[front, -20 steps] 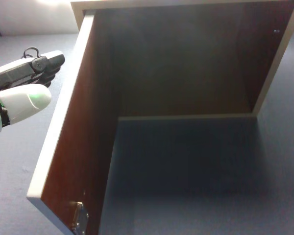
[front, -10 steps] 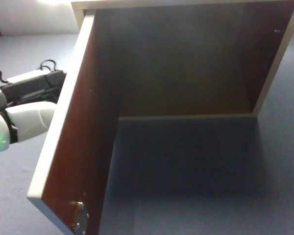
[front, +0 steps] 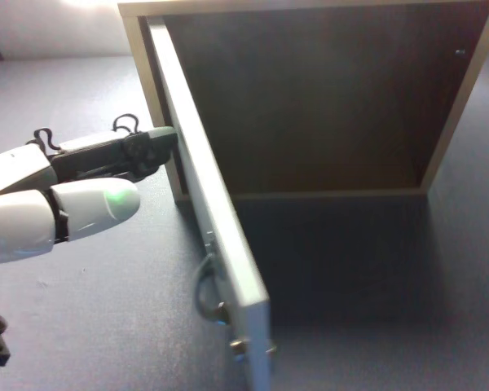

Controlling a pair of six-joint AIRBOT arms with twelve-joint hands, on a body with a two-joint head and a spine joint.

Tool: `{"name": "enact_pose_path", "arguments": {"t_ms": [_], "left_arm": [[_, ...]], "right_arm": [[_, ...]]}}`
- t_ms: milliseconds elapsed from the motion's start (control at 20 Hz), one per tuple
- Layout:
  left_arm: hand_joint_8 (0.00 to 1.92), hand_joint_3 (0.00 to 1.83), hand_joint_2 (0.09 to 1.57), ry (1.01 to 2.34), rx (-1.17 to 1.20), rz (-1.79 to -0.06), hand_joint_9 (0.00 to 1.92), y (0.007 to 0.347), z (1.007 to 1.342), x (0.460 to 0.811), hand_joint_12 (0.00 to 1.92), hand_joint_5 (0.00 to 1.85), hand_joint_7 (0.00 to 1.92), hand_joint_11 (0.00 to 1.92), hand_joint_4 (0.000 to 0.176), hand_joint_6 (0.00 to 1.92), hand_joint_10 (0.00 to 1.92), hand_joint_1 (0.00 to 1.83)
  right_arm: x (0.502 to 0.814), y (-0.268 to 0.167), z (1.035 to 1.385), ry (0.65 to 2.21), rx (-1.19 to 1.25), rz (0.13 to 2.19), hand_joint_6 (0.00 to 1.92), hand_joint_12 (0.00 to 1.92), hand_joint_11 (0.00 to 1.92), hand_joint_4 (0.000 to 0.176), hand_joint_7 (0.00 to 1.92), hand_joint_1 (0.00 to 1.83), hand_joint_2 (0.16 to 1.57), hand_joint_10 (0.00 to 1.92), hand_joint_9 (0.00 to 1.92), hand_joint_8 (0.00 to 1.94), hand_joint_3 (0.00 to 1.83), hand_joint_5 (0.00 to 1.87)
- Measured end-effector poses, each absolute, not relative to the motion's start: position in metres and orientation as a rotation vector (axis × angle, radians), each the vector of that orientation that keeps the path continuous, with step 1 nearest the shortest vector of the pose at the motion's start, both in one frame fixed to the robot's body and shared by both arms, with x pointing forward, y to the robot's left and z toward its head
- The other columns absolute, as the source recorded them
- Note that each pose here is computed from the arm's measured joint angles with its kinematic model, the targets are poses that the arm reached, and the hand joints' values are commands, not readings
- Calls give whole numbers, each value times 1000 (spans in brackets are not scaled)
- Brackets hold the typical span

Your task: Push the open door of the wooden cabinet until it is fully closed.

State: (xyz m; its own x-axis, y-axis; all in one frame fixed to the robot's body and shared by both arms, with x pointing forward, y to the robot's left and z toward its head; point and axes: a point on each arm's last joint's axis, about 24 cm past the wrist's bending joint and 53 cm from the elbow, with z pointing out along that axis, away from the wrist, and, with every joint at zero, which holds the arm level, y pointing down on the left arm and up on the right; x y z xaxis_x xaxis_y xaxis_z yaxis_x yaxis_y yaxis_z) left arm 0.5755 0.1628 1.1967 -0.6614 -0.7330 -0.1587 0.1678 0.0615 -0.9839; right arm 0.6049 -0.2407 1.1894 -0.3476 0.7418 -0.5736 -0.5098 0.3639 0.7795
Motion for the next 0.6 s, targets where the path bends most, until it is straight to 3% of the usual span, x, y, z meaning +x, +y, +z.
{"name": "enact_pose_path", "arguments": {"t_ms": [600], "left_arm": [[1,5,1493,1704,-463,-1734,135,129,1192,574,1,87,132,141,0,0,1,0]], "right_arm": [[605,-240,1189,1424,222,1310,1,455,83,0,451,425,1400,0,336,1,1,452]]}}
